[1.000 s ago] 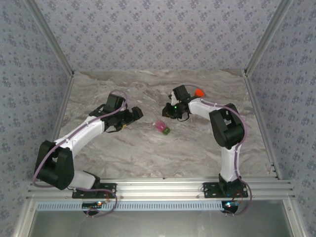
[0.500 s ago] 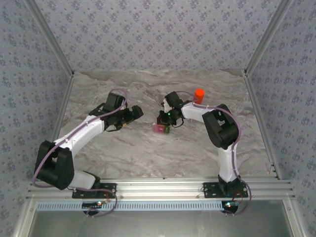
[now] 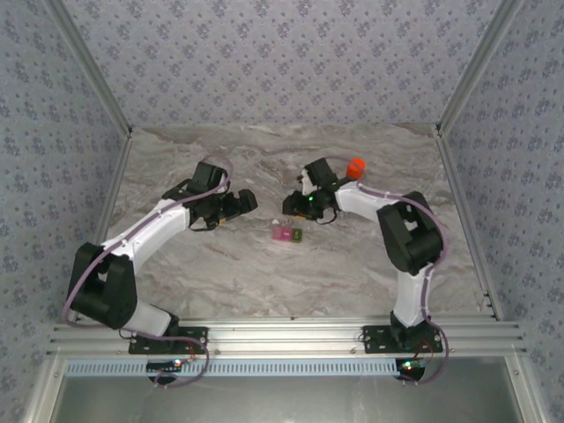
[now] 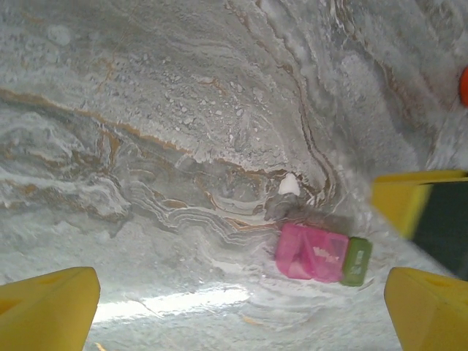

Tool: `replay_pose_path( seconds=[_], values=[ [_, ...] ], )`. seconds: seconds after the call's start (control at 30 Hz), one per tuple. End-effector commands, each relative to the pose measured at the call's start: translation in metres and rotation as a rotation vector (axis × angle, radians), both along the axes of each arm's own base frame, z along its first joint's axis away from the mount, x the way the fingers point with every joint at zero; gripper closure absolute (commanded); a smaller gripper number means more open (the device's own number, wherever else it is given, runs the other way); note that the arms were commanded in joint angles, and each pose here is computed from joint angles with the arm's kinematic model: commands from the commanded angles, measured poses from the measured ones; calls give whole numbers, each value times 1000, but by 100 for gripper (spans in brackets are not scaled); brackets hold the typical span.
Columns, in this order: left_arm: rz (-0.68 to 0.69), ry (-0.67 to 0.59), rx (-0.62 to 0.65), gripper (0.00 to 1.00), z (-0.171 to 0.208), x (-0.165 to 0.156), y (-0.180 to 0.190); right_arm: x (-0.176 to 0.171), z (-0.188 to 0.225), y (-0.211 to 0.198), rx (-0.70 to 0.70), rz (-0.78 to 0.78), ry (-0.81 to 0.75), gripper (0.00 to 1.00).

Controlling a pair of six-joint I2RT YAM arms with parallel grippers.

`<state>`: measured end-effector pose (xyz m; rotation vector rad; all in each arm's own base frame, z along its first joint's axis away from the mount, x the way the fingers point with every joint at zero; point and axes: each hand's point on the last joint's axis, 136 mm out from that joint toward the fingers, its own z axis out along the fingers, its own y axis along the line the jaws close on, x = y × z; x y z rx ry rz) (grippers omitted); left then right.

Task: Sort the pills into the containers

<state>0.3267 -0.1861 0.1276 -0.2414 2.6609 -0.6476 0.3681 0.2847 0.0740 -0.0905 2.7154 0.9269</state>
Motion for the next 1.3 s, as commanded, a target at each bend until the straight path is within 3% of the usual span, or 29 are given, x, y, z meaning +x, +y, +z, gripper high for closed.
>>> replay_pose_path(
  seconds=[0.0,0.17,0.37,0.8,1.27],
  values=[
    [-170,-2,105,0,-1,-9,-3,-9,21,-20,-50,-32,-48,48],
    [-303,10,221,0,-17,-30,-17,-46,3,-41,-187,-31,-39,39],
    [-326,8,243,0,-28,-38,-28,-66,-15,-44,-278,5,-34,34],
    [-396,52,316,0,-51,-45,-36,-60,-36,-38,-319,20,-12,33],
    [-401,55,325,0,-63,-32,-49,-65,-50,-41,-360,32,11,34]
  ],
)
